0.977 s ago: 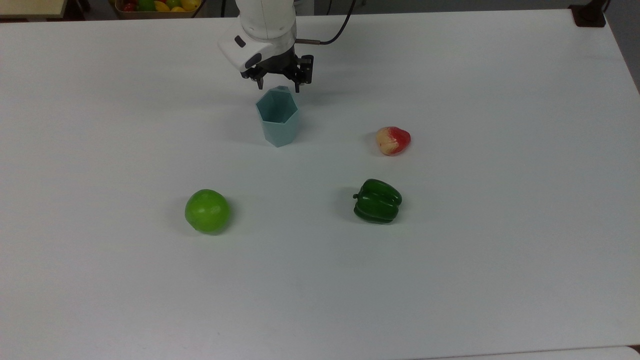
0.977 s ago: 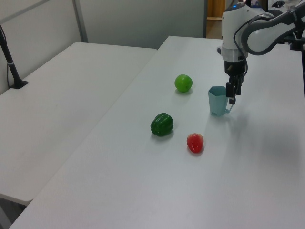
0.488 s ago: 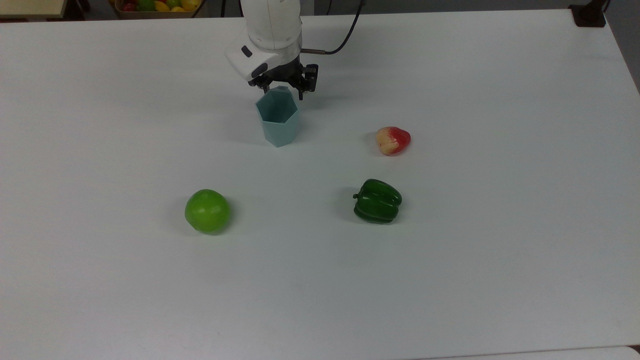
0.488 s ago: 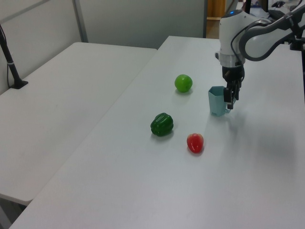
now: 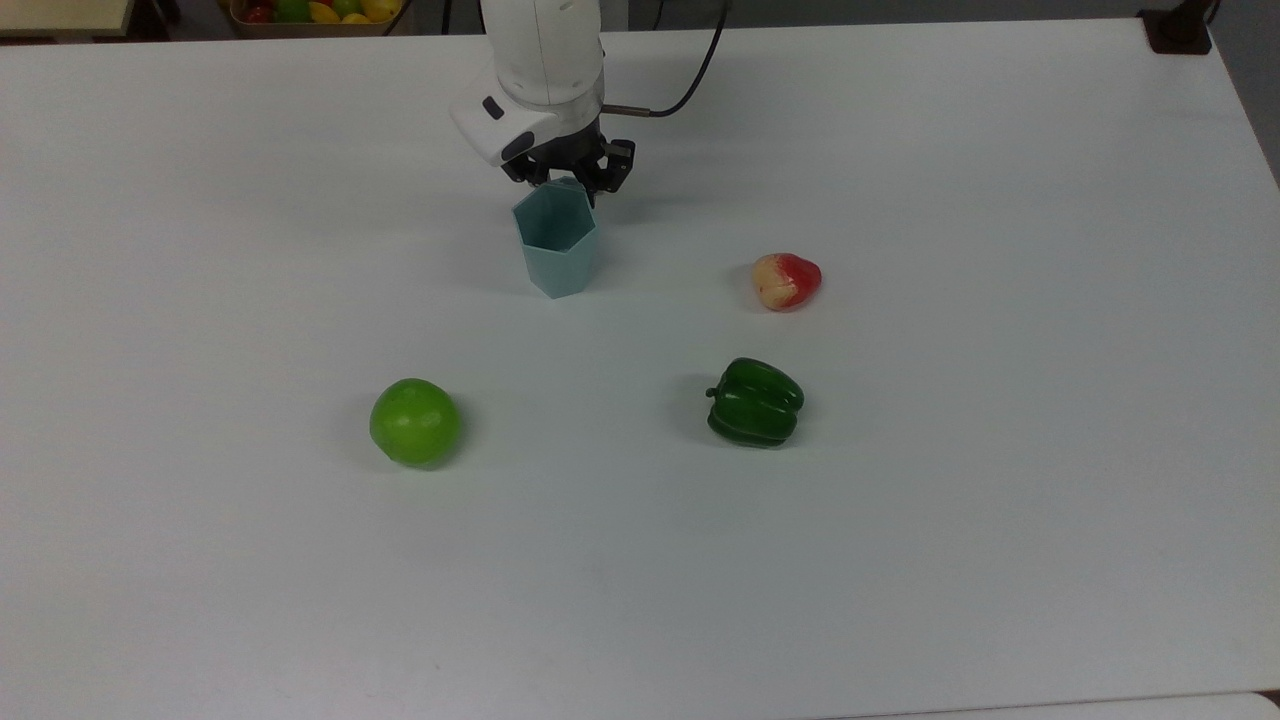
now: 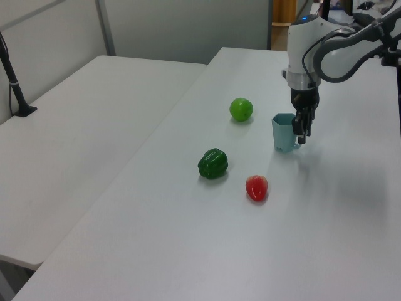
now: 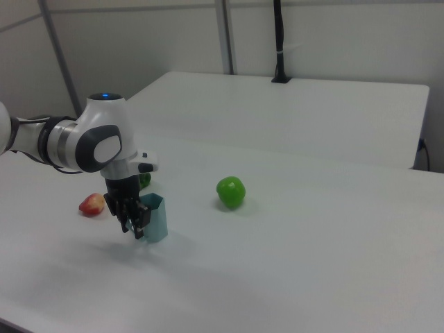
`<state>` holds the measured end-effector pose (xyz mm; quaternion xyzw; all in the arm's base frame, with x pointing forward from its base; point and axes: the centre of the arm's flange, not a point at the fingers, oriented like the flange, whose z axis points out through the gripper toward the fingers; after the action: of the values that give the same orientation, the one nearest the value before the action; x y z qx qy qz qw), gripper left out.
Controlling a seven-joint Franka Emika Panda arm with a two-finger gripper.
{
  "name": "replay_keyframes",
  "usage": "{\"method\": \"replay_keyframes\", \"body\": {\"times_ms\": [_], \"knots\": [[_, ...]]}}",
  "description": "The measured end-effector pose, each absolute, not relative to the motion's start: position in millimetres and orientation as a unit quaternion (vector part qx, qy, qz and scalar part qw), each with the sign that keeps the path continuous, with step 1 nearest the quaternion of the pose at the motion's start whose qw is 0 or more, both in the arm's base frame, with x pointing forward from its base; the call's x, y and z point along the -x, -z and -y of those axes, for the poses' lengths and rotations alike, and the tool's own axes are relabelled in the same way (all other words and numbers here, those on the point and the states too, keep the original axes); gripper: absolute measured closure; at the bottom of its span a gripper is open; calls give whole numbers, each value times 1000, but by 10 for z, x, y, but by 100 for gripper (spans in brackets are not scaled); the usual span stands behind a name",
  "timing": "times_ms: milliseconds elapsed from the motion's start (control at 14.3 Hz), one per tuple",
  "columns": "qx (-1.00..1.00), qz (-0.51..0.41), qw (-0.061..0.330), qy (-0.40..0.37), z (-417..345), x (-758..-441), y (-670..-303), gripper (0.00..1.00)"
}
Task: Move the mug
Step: 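Close the gripper on the rim of the light blue mug, then slide the held mug across the table toward the red apple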
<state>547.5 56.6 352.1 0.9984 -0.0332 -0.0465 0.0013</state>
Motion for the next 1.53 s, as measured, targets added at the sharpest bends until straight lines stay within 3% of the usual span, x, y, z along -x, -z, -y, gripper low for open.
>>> {"method": "replay_keyframes", "body": {"times_ms": [140, 209, 279, 349, 767, 1535], "knots": [[-998, 34, 1, 46, -566, -5475, -3521, 64], [-998, 34, 1, 46, -566, -5475, -3521, 65], [-998, 34, 1, 46, -566, -5475, -3521, 74], [-998, 34, 1, 46, -566, -5475, -3521, 76], [-999, 34, 1, 42, -567, -5491, -3555, 76], [-1000, 8, -3, -17, -819, -5427, -4191, 76]]}}
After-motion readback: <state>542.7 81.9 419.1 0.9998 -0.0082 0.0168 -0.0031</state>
